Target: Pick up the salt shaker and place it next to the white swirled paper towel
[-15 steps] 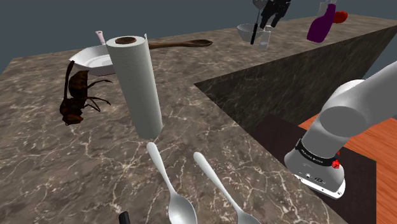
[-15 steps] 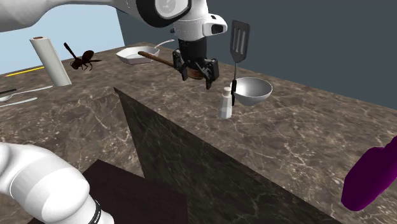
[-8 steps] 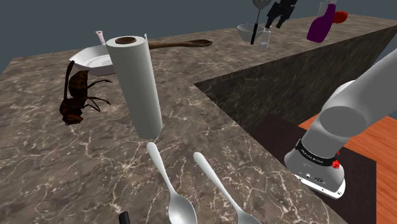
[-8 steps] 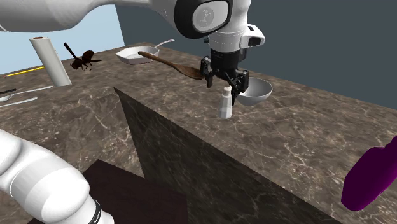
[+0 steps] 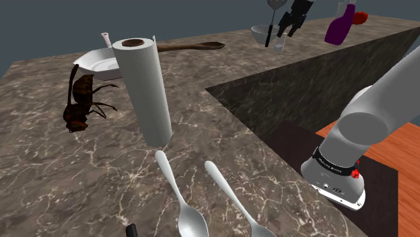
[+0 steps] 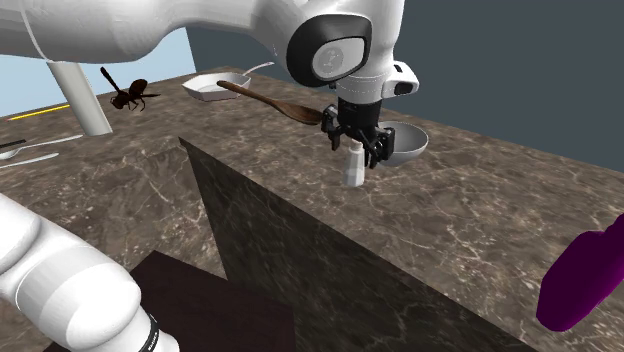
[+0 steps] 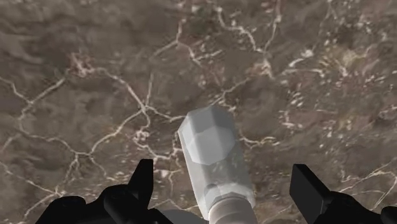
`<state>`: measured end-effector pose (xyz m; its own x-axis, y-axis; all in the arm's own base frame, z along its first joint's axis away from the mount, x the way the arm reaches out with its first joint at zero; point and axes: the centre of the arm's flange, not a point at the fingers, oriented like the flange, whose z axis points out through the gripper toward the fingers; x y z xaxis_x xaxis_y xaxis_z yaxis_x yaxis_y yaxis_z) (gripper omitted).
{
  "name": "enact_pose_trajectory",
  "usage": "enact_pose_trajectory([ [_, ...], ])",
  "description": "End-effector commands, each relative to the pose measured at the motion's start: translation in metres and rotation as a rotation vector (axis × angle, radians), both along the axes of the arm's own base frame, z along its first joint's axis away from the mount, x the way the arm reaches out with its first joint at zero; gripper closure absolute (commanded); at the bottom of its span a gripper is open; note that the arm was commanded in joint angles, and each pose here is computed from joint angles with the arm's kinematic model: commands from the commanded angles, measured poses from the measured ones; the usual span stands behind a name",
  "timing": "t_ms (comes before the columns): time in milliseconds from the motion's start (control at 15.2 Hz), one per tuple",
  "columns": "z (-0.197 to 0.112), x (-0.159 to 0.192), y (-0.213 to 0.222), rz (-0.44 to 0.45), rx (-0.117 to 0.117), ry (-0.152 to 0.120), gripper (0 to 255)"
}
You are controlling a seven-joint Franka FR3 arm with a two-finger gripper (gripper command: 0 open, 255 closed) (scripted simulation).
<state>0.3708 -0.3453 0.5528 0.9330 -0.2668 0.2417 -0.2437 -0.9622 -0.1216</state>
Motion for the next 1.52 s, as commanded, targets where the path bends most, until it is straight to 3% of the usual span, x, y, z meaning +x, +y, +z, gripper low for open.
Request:
enact_pose_trajectory([
  [0,-0.004,0.001,0.0,0.0,0.0,0.0,0],
  [396,-0.004,0.001,0.0,0.0,0.0,0.0,0],
  [462,-0.004,0.001,0.0,0.0,0.0,0.0,255],
  [1056,-0.004,0.001,0.0,0.0,0.0,0.0,255],
  [1452,0.028,0.001,0.0,0.0,0.0,0.0,255],
])
